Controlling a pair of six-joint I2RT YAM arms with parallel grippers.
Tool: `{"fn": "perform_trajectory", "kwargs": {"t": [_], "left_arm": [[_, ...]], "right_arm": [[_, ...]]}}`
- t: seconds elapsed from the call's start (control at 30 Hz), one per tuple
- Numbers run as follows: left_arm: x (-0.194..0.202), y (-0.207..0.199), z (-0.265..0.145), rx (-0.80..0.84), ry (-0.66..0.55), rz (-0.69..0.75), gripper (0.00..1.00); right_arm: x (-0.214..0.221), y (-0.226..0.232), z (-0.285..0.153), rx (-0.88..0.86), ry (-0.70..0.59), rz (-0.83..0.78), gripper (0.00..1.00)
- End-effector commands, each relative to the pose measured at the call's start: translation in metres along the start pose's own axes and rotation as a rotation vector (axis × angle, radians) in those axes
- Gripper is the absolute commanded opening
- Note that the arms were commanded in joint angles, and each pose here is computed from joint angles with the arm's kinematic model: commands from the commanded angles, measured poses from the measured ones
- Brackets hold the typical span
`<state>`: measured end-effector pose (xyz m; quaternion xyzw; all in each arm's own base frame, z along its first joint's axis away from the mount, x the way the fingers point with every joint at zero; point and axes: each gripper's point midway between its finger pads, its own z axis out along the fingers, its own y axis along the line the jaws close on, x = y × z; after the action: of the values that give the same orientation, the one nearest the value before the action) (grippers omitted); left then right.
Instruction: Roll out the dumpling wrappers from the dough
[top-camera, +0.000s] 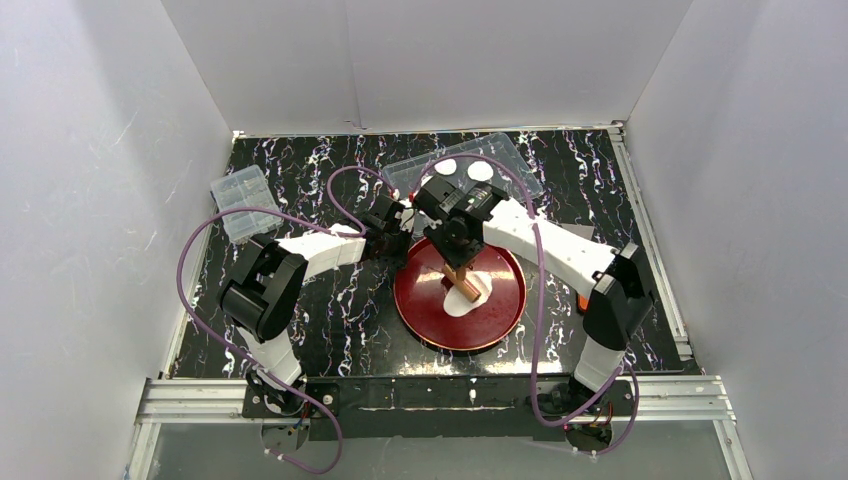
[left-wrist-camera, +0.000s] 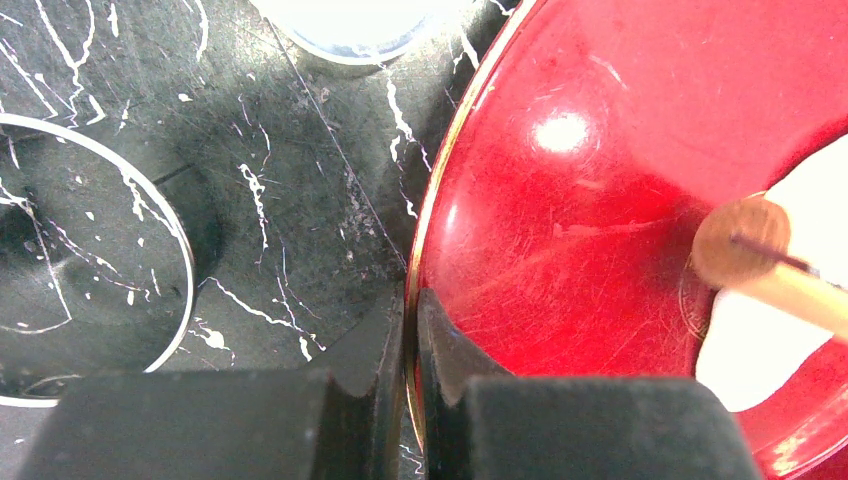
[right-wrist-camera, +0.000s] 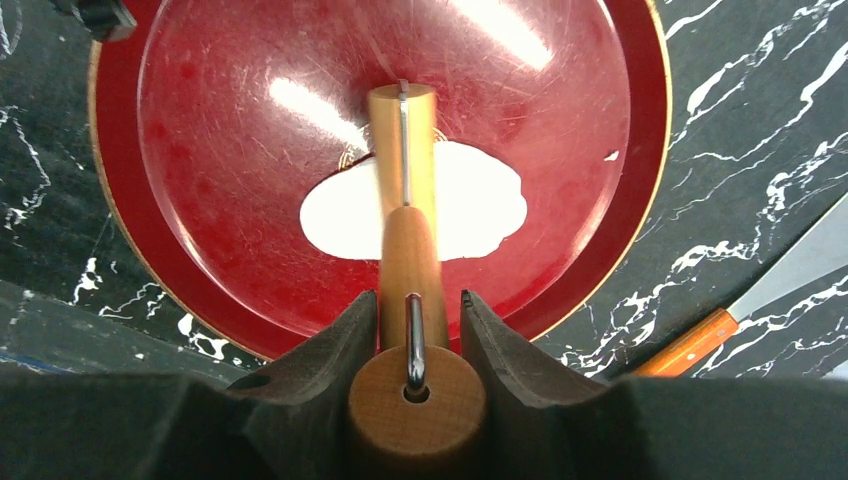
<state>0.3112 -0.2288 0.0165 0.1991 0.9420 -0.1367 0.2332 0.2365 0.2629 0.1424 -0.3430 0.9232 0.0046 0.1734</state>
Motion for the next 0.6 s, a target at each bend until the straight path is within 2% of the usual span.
{"fn": "perform_trajectory", "kwargs": {"t": [0.0,0.27,0.57], "left_arm": [[0.035,0.026,0.001,-0.12,0.112,0.045,0.0],[0.035,0.026,0.002,-0.118,0.114,0.044,0.0],[0.035,0.027,0.002,-0.12,0.113,0.045,0.0]], "right_arm": [[-0.016,-0.016,-0.034,0.033,-0.073,0.025,0.01],[-0.016,-0.034,-0.044,0.082,-0.092,0.032,0.01],[-0.003,-0.051,-0.015,0.086,-0.06,0.052,0.01]]}}
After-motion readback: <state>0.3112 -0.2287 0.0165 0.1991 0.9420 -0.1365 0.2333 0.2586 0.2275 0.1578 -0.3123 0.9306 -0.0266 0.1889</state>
